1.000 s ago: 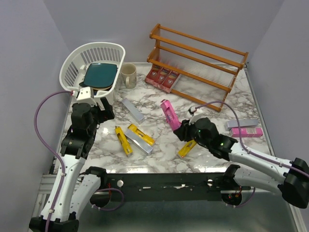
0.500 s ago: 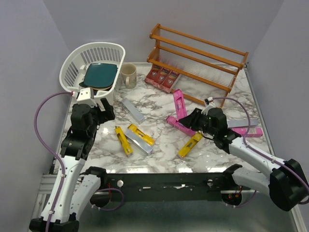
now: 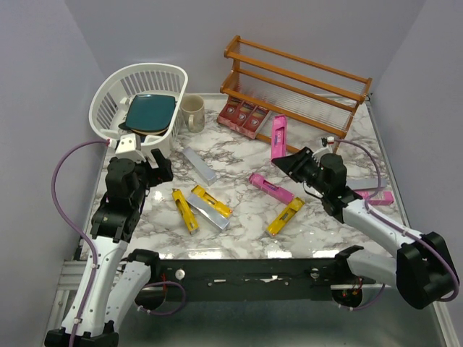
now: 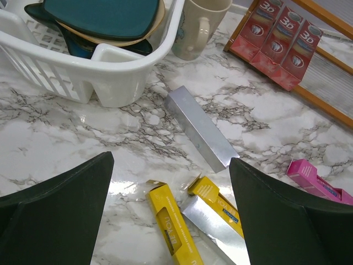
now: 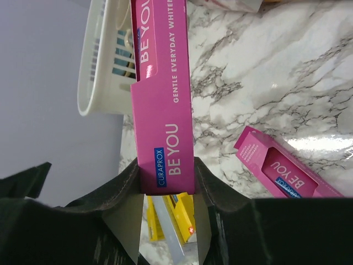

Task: Place and organize the toothpastes onto the shelf
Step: Place the toothpaste on the shelf.

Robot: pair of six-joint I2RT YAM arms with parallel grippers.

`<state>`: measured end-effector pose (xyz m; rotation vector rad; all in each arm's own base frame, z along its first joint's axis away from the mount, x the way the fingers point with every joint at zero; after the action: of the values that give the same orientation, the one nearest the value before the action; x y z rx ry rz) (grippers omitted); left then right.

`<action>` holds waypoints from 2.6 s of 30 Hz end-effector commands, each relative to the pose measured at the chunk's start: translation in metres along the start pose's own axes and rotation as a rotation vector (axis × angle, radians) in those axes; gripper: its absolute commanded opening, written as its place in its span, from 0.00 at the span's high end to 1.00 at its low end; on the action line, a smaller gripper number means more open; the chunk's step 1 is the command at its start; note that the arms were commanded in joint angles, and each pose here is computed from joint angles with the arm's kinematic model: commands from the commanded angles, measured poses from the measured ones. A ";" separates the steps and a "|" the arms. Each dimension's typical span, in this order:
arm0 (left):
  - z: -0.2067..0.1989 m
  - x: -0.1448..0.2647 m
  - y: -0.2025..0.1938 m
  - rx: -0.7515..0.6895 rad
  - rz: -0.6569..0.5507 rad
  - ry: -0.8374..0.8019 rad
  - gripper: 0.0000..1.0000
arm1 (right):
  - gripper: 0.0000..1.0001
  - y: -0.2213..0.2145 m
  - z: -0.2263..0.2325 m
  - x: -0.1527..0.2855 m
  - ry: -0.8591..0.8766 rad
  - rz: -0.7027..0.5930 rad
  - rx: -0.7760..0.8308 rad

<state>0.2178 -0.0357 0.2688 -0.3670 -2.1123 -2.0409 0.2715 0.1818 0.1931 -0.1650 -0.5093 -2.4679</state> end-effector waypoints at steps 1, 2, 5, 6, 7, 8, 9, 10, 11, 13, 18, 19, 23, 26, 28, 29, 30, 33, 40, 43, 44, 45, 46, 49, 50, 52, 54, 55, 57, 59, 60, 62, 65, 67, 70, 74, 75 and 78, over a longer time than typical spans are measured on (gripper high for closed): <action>-0.004 0.002 0.000 0.009 -0.017 -0.030 0.01 | 0.67 0.015 0.006 -0.007 0.037 -0.044 -0.108; -0.003 0.002 0.000 0.009 -0.016 -0.030 0.01 | 0.67 0.015 0.003 -0.008 0.025 -0.037 -0.135; -0.004 0.002 0.000 0.010 -0.015 -0.033 0.01 | 0.67 0.005 -0.011 -0.009 0.004 0.004 -0.195; -0.004 0.002 0.000 0.008 -0.015 -0.035 0.01 | 0.67 0.002 -0.014 -0.009 0.004 0.020 -0.208; -0.004 0.002 0.000 0.009 -0.017 -0.033 0.01 | 0.67 0.000 -0.017 -0.011 0.005 0.026 -0.217; -0.004 0.002 -0.001 0.008 -0.015 -0.035 0.01 | 0.67 -0.004 -0.025 -0.010 -0.010 0.037 -0.243; -0.004 0.003 -0.001 0.009 -0.017 -0.035 0.01 | 0.67 -0.006 -0.029 -0.010 -0.019 0.041 -0.254; -0.004 0.003 -0.001 0.008 -0.017 -0.036 0.01 | 0.67 -0.007 -0.032 -0.011 -0.016 0.035 -0.259; -0.004 0.003 -0.001 0.009 -0.017 -0.036 0.01 | 0.67 -0.008 -0.037 -0.011 -0.029 0.032 -0.268; -0.005 0.003 -0.001 0.009 -0.017 -0.038 0.01 | 0.67 -0.006 -0.041 -0.012 -0.029 0.009 -0.277; -0.005 0.002 -0.003 0.009 -0.009 -0.037 0.01 | 0.65 0.005 -0.056 -0.017 -0.052 -0.041 -0.350; -0.004 0.001 -0.003 0.009 -0.009 -0.036 0.01 | 0.65 0.010 -0.055 -0.018 -0.038 -0.062 -0.358; -0.004 0.001 -0.004 0.008 -0.005 -0.035 0.01 | 0.65 0.031 -0.061 -0.023 -0.030 -0.139 -0.394; -0.005 0.000 -0.004 0.010 -0.003 -0.038 0.01 | 0.64 0.044 -0.066 -0.030 -0.052 -0.167 -0.434; -0.005 0.001 -0.004 0.010 -0.006 -0.040 0.01 | 0.63 0.049 -0.075 -0.035 -0.080 -0.182 -0.462; -0.005 0.000 -0.004 0.009 -0.003 -0.040 0.01 | 0.63 0.056 -0.076 -0.038 -0.080 -0.199 -0.485; -0.005 0.000 -0.004 0.008 -0.003 -0.040 0.01 | 0.63 0.058 -0.079 -0.039 -0.088 -0.207 -0.497; -0.005 0.000 -0.006 0.007 0.002 -0.039 0.01 | 0.63 0.066 -0.088 -0.048 -0.095 -0.229 -0.541; -0.007 0.000 -0.007 0.005 0.006 -0.049 0.01 | 0.60 0.079 -0.103 -0.066 -0.089 -0.254 -0.624; -0.008 0.000 -0.007 0.006 0.006 -0.051 0.01 | 0.56 0.084 -0.110 -0.069 -0.083 -0.271 -0.656; -0.008 0.000 -0.006 0.005 0.004 -0.052 0.01 | 0.54 0.087 -0.111 -0.068 -0.079 -0.279 -0.664; -0.008 0.000 -0.006 0.004 0.004 -0.052 0.01 | 0.52 0.089 -0.112 -0.069 -0.075 -0.284 -0.664; -0.009 0.000 -0.006 0.003 0.004 -0.055 0.01 | 0.51 0.088 -0.115 -0.069 -0.088 -0.281 -0.668; -0.009 0.000 -0.006 0.002 0.003 -0.058 0.01 | 0.48 0.092 -0.123 -0.072 -0.132 -0.279 -0.682; -0.009 0.001 -0.006 0.002 0.002 -0.060 0.01 | 0.48 0.093 -0.126 -0.070 -0.135 -0.285 -0.688; -0.009 0.001 -0.006 0.003 0.001 -0.058 0.01 | 0.48 0.093 -0.128 -0.069 -0.128 -0.293 -0.698; -0.010 0.001 -0.006 0.001 0.000 -0.062 0.01 | 0.46 0.092 -0.135 -0.066 -0.136 -0.292 -0.720; -0.010 0.001 -0.005 0.003 -0.003 -0.062 0.01 | 0.45 0.091 -0.134 -0.066 -0.129 -0.287 -0.722; -0.011 0.001 -0.006 0.001 -0.001 -0.066 0.01 | 0.39 0.089 -0.136 -0.065 -0.136 -0.283 -0.722; -0.011 0.002 -0.005 0.001 -0.004 -0.068 0.01 | 0.32 0.087 -0.139 -0.064 -0.151 -0.271 -0.724; -0.011 0.002 -0.005 0.001 -0.004 -0.069 0.01 | 0.29 0.086 -0.139 -0.063 -0.156 -0.267 -0.722; -0.011 0.002 -0.005 0.000 -0.005 -0.071 0.01 | 0.20 0.083 -0.141 -0.062 -0.158 -0.262 -0.722; -0.011 0.003 -0.005 0.002 -0.007 -0.070 0.01 | 0.09 0.081 -0.139 -0.059 -0.153 -0.249 -0.709; -0.012 0.003 -0.005 0.002 -0.008 -0.073 0.01 | 0.05 0.078 -0.139 -0.057 -0.169 -0.235 -0.691; -0.012 0.004 -0.004 0.002 -0.011 -0.075 0.01 | 0.00 0.074 -0.135 -0.051 -0.190 -0.205 -0.650; -0.013 0.005 -0.004 0.002 -0.017 -0.080 0.01 | 0.00 0.067 -0.135 -0.039 -0.251 -0.180 -0.584; -0.013 0.005 -0.004 0.002 -0.016 -0.079 0.01 | 0.00 0.066 -0.136 -0.037 -0.266 -0.170 -0.539; -0.012 0.007 -0.003 0.002 -0.025 -0.080 0.01 | 0.00 0.061 -0.134 -0.025 -0.302 -0.144 -0.441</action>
<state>0.2128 -0.0440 0.2668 -0.4151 -2.1399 -2.0595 0.3510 0.1010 0.0889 -0.6410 0.1524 -2.7497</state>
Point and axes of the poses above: each gripper's point midway between its finger pads, its own x axis back along the fingers, its own z axis along the line the jaws close on, y = z × x, the point moved 5 cm from there along x, back along the fingers, and after that the axes turned 13 degrees about -x, right-handed, at the moved point
